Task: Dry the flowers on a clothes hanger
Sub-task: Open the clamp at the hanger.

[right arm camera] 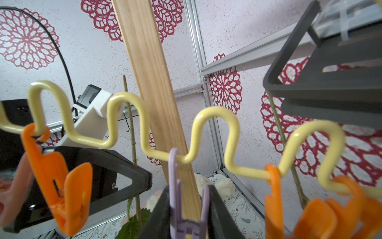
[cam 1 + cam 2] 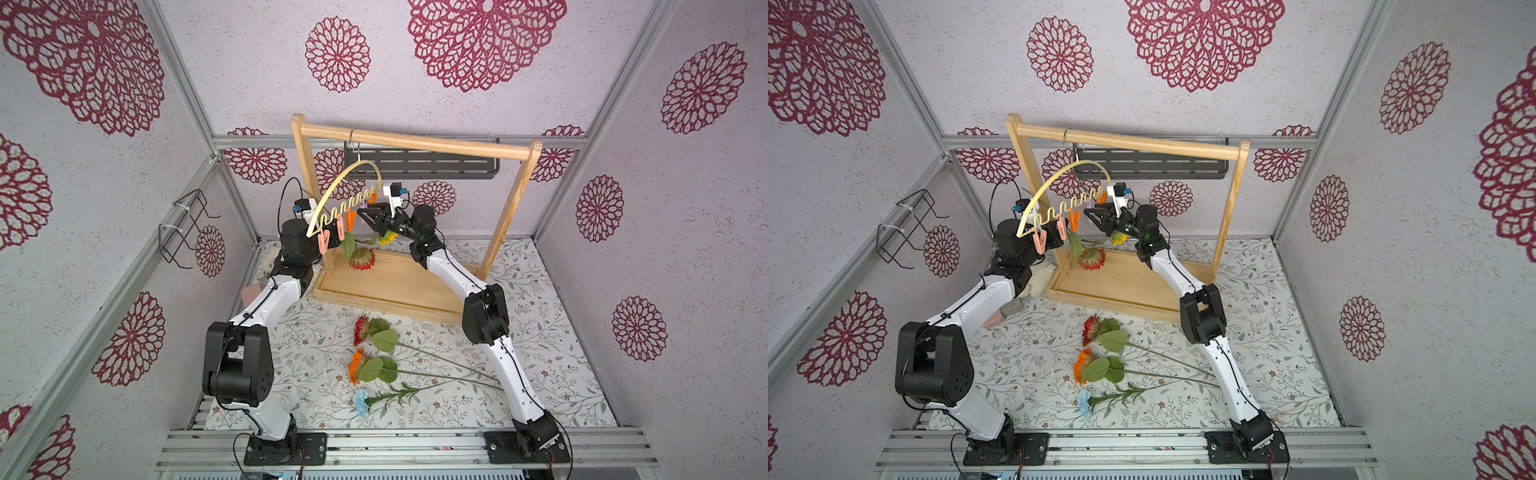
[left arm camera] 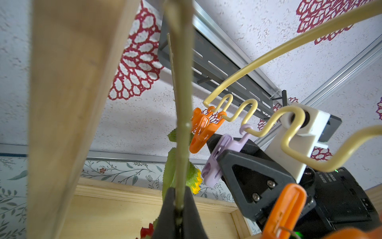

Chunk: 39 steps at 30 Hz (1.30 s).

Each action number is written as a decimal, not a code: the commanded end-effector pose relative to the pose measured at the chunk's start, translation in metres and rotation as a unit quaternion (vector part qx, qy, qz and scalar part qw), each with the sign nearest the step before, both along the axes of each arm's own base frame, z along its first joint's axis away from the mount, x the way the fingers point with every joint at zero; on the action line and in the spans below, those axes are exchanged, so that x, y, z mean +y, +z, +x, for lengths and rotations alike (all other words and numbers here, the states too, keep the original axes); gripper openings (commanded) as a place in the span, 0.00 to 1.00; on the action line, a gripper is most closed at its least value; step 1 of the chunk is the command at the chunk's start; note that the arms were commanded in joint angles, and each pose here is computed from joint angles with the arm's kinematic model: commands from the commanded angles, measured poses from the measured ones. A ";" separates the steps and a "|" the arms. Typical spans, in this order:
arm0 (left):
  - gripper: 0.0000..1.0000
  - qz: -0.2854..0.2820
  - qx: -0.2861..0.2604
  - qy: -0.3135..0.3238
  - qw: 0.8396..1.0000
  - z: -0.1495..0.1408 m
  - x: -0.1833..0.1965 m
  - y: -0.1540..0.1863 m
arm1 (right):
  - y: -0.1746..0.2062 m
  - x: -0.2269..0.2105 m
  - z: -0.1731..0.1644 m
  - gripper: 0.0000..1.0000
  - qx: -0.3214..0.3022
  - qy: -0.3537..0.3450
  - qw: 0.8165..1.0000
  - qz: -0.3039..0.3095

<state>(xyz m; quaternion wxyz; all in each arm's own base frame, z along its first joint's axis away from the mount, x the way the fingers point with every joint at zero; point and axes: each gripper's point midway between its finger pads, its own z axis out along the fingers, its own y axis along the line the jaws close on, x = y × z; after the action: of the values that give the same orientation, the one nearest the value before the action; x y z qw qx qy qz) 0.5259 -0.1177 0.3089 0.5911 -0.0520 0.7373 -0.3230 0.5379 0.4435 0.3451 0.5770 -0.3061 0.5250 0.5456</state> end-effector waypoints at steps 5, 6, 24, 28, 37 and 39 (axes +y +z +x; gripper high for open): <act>0.00 -0.005 -0.030 -0.003 1.000 -0.004 0.000 0.023 | 0.064 -0.010 -0.027 0.25 -0.059 0.015 0.998 0.029; 0.00 -0.007 -0.031 -0.003 1.000 -0.004 0.000 0.025 | 0.067 -0.010 -0.030 0.24 -0.061 0.020 0.998 0.028; 0.00 -0.023 -0.044 -0.018 0.999 -0.011 -0.011 0.041 | 0.099 -0.055 -0.092 0.19 -0.088 -0.010 0.995 0.037; 0.00 -0.025 -0.046 -0.029 0.998 -0.011 -0.020 0.043 | 0.097 -0.068 -0.104 0.19 -0.091 -0.025 0.995 0.035; 0.00 -0.035 -0.052 -0.052 0.997 -0.010 -0.043 0.052 | 0.096 -0.095 -0.121 0.19 -0.095 -0.056 0.993 0.029; 0.00 -0.039 -0.055 -0.058 0.996 -0.010 -0.047 0.055 | 0.096 -0.101 -0.123 0.19 -0.096 -0.062 0.993 0.030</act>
<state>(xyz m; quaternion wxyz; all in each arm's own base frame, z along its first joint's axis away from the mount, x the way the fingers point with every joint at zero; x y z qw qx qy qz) 0.5150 -0.1559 0.3508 0.6007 -0.0249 0.7067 -0.3729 0.4356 0.3658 0.3850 0.6053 -0.2992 0.5323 0.5107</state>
